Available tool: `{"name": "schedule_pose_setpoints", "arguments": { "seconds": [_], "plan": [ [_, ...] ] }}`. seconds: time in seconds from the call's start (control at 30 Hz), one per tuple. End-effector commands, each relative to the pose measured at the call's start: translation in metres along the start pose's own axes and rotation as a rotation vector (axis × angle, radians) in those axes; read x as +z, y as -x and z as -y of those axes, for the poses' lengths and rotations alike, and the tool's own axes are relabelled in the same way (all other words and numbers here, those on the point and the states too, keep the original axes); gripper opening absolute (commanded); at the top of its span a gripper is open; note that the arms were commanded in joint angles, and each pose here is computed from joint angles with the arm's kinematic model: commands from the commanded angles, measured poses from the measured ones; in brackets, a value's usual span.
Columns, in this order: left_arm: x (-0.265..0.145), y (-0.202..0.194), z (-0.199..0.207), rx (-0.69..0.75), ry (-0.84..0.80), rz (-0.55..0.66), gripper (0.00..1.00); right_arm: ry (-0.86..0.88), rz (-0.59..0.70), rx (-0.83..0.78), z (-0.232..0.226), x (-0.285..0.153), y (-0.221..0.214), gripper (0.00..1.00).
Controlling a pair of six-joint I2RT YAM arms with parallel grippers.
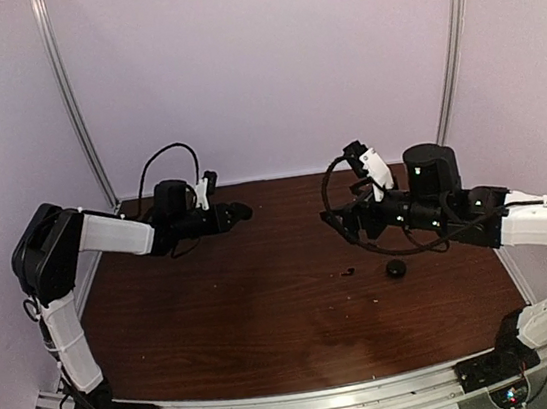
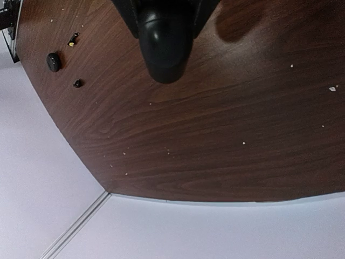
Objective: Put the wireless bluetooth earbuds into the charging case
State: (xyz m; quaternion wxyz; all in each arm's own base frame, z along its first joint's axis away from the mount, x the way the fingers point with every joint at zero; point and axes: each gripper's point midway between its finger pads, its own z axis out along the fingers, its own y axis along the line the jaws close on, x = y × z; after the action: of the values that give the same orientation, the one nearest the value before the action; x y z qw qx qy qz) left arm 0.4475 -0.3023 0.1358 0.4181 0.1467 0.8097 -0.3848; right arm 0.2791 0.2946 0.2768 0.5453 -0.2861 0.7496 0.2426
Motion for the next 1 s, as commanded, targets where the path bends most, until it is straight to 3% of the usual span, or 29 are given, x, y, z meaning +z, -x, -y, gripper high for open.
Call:
{"name": "schedule_pose_setpoints", "arguments": {
  "seconds": [0.0, 0.47, 0.97],
  "plan": [
    [0.022, -0.009, -0.025, -0.075, 0.061, -0.070, 0.00, -0.061, -0.061, 0.117, 0.023, 0.000, -0.018, 1.00],
    [0.030, -0.051, -0.064, -0.219, 0.130, -0.183, 0.01, -0.135, -0.205, 0.294, 0.064, -0.006, -0.068, 1.00],
    [0.020, -0.067, -0.084, -0.275, 0.216, -0.221, 0.25, -0.283, -0.353, 0.452, 0.092, -0.025, -0.118, 1.00]
  ]
}}
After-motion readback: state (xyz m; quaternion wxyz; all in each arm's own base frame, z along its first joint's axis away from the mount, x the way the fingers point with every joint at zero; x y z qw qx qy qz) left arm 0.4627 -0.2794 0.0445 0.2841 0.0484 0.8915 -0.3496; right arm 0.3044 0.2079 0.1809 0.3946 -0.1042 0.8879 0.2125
